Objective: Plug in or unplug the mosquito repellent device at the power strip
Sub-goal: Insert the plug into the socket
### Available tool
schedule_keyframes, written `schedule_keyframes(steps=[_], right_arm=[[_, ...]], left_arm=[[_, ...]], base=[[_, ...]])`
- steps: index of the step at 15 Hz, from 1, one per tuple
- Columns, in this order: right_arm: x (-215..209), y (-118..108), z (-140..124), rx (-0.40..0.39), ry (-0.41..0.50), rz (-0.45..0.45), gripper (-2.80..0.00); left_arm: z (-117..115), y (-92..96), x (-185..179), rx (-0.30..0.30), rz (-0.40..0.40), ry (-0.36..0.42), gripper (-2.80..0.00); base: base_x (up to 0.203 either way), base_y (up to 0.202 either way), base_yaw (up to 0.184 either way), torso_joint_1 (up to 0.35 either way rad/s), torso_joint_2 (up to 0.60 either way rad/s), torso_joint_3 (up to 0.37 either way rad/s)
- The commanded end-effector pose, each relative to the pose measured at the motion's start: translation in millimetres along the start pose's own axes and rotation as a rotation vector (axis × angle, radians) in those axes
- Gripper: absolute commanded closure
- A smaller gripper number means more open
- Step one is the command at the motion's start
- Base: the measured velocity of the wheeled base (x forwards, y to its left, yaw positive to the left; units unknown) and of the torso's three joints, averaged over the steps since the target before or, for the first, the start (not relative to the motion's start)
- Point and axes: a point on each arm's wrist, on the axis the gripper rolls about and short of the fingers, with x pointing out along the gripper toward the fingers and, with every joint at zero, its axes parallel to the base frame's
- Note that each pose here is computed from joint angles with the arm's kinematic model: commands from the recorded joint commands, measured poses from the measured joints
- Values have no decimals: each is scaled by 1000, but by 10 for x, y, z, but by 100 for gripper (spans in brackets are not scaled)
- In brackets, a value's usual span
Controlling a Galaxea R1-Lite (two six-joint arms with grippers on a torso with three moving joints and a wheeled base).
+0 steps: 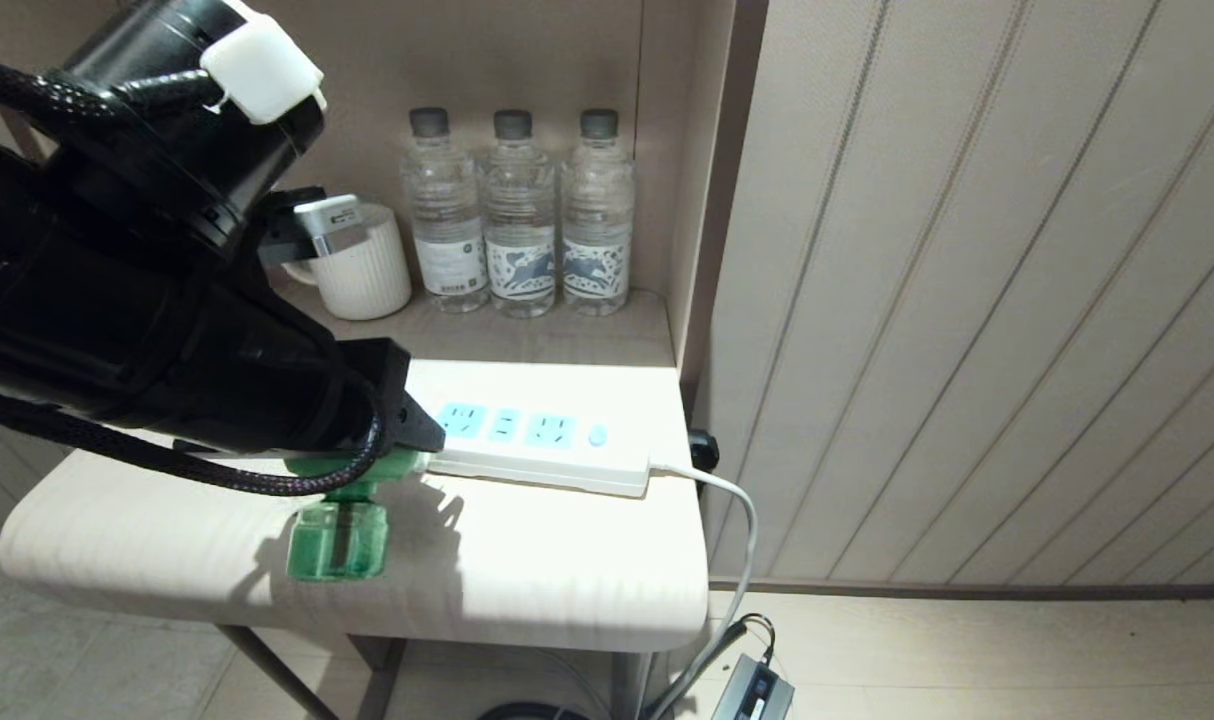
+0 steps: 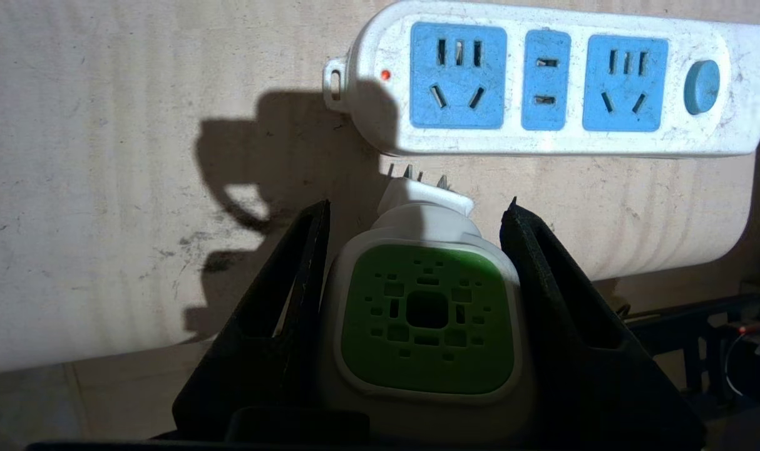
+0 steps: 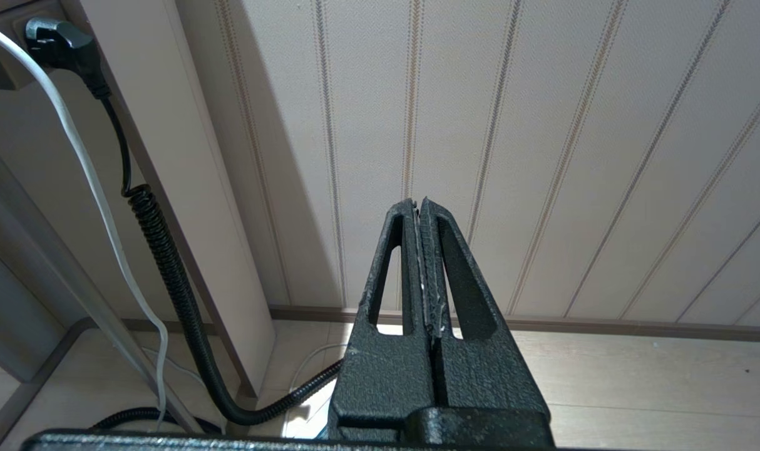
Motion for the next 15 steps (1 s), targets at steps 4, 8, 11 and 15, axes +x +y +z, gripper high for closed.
schedule_keyframes(steps=[4, 8, 11, 15], right_arm=[[-1, 0, 1, 0, -2, 0, 0], [-1, 0, 1, 0, -2, 0, 0], [-1, 0, 1, 0, -2, 0, 0], [-1, 0, 1, 0, -2, 0, 0]], left_arm=[[8, 49, -256, -2, -1, -5, 0], [42, -20, -36, 18, 27, 45, 0], [72, -106, 291, 37, 67, 114, 0], [70, -184, 640, 44, 103, 193, 0]], base=[[0, 0, 0, 39, -107, -72], [0, 0, 0, 155, -419, -263], [0, 0, 0, 190, -477, -287], [0, 0, 0, 207, -492, -287]])
